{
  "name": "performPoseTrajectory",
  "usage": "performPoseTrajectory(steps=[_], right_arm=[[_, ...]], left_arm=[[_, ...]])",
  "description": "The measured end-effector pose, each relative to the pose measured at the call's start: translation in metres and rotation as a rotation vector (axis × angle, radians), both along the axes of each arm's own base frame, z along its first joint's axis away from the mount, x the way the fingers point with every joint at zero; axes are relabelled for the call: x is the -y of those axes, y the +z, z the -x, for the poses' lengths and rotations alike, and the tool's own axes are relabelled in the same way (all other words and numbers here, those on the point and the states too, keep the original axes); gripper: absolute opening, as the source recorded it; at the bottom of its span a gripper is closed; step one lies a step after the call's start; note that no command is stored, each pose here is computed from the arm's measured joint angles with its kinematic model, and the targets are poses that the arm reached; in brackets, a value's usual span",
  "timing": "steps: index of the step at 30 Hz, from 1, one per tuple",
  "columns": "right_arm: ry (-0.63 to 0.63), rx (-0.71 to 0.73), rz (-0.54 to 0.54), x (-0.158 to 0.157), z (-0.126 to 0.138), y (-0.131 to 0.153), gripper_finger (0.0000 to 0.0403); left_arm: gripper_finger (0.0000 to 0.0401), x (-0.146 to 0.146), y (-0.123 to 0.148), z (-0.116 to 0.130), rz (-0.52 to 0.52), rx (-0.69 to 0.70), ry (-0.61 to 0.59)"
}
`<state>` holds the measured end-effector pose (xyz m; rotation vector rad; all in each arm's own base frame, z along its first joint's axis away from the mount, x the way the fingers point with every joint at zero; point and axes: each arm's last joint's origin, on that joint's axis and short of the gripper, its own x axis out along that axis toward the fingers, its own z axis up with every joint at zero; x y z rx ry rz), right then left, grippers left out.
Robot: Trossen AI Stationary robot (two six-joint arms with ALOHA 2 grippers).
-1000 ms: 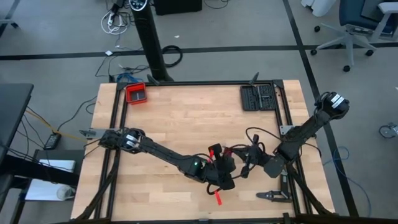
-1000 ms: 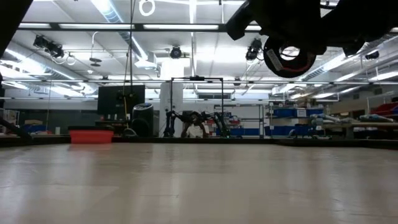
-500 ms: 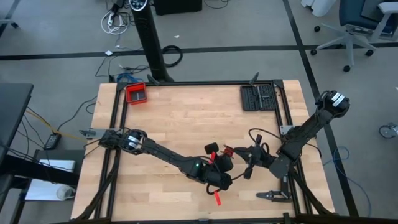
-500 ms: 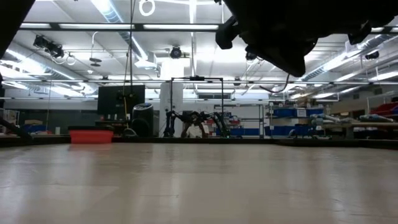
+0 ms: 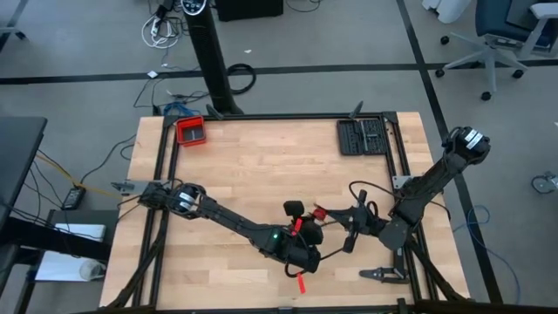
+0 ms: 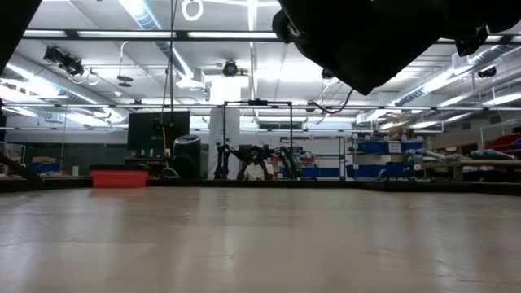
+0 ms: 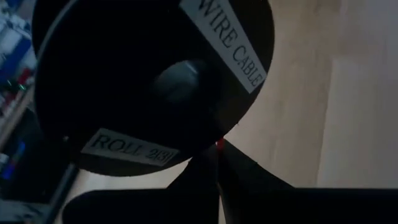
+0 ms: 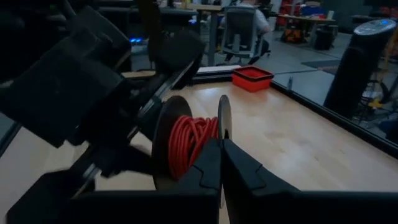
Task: Coil cords
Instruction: Coil the red wire onto the spool
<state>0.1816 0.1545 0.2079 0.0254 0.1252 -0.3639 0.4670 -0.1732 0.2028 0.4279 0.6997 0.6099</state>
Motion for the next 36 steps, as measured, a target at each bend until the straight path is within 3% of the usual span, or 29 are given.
performPoseTrajectory(steps=[8, 10, 17, 26, 36], right_arm=[[0.082, -0.085, 0.047, -0.001, 0.002, -0.007, 0.0], [0.104, -0.11, 0.043, -0.001, 0.003, -0.01, 0.0], [0.193, -0.214, -0.032, 0.001, 0.004, -0.021, 0.0], [0.267, -0.406, -0.116, 0.004, 0.006, -0.043, 0.0], [0.33, -0.552, -0.117, -0.001, 0.0, -0.069, 0.0]], left_arm=[[0.0001, 0.006, -0.002, 0.005, -0.144, -0.156, -0.097], [0.0001, 0.008, -0.003, 0.005, -0.111, -0.16, -0.118], [0.0003, 0.004, -0.015, -0.001, 0.163, -0.16, -0.166], [0.002, 0.008, -0.043, -0.009, 0.192, -0.175, -0.18], [0.0021, 0.006, -0.044, -0.01, 0.222, -0.188, -0.194]])
